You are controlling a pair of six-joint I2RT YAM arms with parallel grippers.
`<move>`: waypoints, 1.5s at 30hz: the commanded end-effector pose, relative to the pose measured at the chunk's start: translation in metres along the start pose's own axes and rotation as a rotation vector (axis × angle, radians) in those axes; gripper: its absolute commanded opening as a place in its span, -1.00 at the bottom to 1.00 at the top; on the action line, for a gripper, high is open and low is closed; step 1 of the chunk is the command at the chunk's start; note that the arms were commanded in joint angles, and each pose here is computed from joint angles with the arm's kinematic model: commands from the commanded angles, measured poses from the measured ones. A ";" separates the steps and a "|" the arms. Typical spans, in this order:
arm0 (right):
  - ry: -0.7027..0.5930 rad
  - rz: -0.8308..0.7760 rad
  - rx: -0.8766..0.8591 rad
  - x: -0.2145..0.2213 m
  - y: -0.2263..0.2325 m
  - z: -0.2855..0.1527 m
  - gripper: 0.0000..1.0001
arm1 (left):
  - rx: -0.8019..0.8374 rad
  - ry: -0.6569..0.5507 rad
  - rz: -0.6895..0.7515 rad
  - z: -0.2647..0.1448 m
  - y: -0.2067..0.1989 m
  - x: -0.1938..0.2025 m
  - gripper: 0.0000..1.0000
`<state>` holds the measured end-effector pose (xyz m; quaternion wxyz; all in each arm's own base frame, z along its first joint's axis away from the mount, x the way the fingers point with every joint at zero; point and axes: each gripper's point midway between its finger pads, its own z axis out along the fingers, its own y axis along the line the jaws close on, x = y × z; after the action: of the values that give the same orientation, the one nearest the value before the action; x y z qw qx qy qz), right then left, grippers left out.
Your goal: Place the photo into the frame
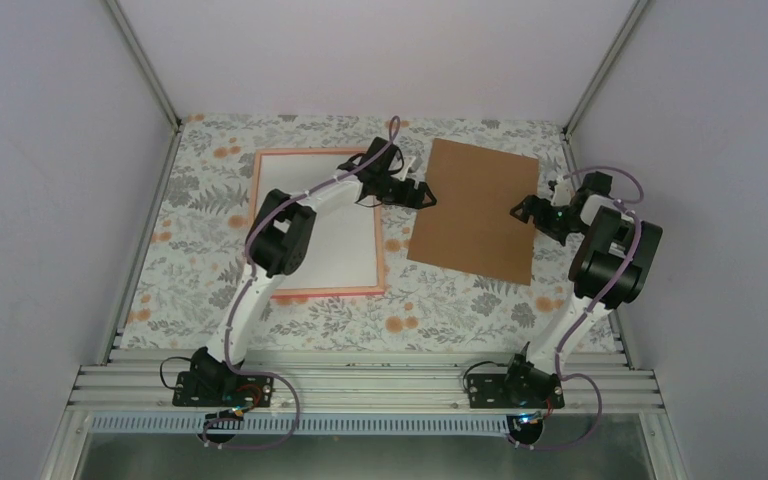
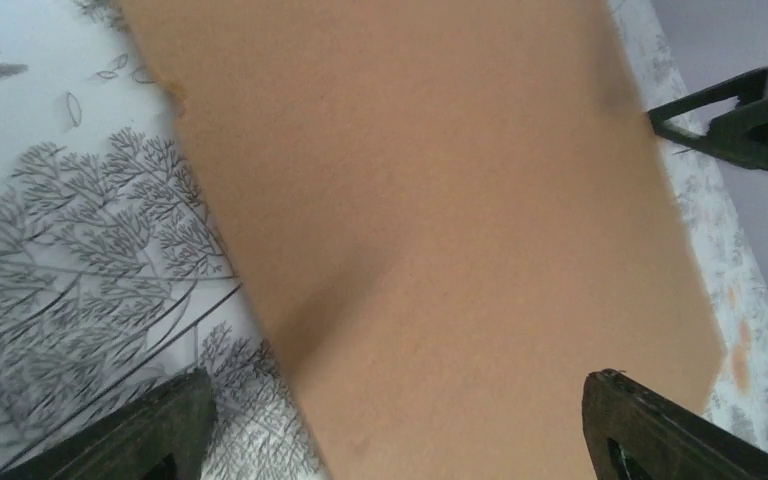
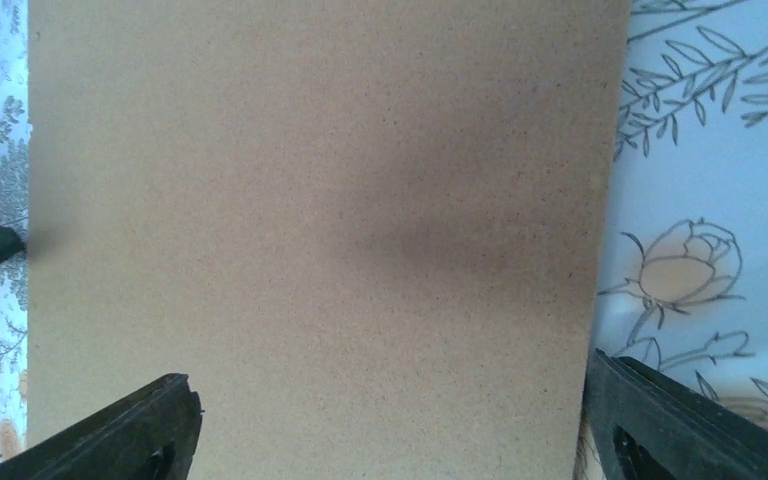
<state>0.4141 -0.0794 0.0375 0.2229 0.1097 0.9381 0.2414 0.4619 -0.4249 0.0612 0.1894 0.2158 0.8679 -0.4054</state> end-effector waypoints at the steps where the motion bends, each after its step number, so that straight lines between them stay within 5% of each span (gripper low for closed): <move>1: 0.160 0.081 -0.014 0.048 -0.010 0.030 0.91 | 0.038 0.081 -0.151 0.027 0.009 0.018 0.84; 8: 0.244 0.082 -0.090 0.081 0.009 0.040 0.85 | 0.187 0.126 -0.136 0.029 -0.034 0.028 0.83; 18: 0.299 0.072 -0.163 0.105 0.029 0.046 0.74 | 0.275 -0.004 0.005 -0.031 -0.099 -0.010 0.81; 33: 0.359 -0.065 -0.307 0.124 0.104 0.058 0.74 | 0.129 -0.002 -0.052 -0.085 -0.044 0.025 0.81; 45: 0.405 -0.058 -0.258 0.138 0.098 0.069 0.73 | -0.035 0.006 -0.154 -0.112 0.013 0.050 0.82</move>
<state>0.4078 0.0466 0.0367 0.2229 -0.0597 0.9125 0.3378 0.4144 -0.3178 0.0759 0.1437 0.1318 0.9000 -0.3898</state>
